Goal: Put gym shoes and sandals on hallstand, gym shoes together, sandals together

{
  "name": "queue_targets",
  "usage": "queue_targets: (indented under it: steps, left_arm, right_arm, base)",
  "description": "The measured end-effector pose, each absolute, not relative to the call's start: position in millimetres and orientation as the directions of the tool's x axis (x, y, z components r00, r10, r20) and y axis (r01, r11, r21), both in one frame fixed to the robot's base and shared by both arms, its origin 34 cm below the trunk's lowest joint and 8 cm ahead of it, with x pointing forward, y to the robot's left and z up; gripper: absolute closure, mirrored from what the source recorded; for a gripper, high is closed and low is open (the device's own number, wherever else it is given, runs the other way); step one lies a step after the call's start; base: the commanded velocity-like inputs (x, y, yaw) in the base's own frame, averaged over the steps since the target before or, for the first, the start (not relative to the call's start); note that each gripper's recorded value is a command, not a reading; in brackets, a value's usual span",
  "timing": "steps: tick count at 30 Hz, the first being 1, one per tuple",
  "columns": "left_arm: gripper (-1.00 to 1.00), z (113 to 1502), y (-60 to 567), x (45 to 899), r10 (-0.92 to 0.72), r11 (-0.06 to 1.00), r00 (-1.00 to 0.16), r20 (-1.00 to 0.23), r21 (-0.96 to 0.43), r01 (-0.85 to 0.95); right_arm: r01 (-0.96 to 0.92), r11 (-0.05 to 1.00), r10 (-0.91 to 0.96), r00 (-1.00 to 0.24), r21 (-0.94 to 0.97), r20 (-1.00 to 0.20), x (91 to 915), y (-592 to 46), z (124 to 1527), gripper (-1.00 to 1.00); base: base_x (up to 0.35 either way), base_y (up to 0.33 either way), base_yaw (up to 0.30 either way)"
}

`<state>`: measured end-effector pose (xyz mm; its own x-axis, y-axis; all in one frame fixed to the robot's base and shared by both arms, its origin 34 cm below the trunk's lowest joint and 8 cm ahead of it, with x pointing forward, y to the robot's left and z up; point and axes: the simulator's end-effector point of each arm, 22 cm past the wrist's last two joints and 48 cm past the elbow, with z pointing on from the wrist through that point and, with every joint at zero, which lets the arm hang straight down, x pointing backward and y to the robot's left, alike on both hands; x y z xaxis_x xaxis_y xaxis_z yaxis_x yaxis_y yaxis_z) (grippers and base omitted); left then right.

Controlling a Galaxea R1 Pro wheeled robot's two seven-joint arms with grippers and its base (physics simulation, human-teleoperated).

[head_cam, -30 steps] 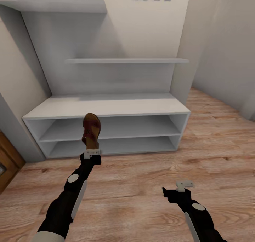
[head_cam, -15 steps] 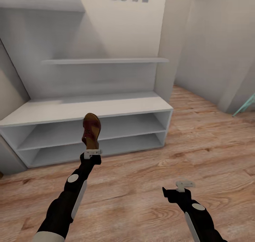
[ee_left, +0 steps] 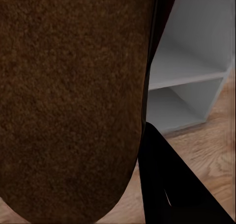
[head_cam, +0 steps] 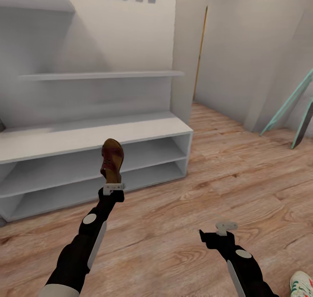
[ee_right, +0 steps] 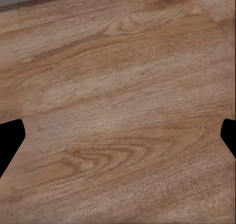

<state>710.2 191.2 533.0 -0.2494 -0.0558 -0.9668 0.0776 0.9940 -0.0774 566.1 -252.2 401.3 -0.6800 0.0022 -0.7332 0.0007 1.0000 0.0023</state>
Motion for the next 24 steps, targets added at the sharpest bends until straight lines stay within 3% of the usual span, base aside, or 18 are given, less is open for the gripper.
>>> queue_targets:
  steps: [24]
  left_arm:
    - [1.00, 533.0, 191.2, 710.2, -0.056, 0.994, -0.249, -0.967, -0.077, 0.078]
  right_arm:
    - [0.001, 1.000, 0.003, -0.680, 0.003, -0.734, 566.2, -252.0, 401.5, -1.00]
  base:
    - [0.000, 0.000, -0.283]
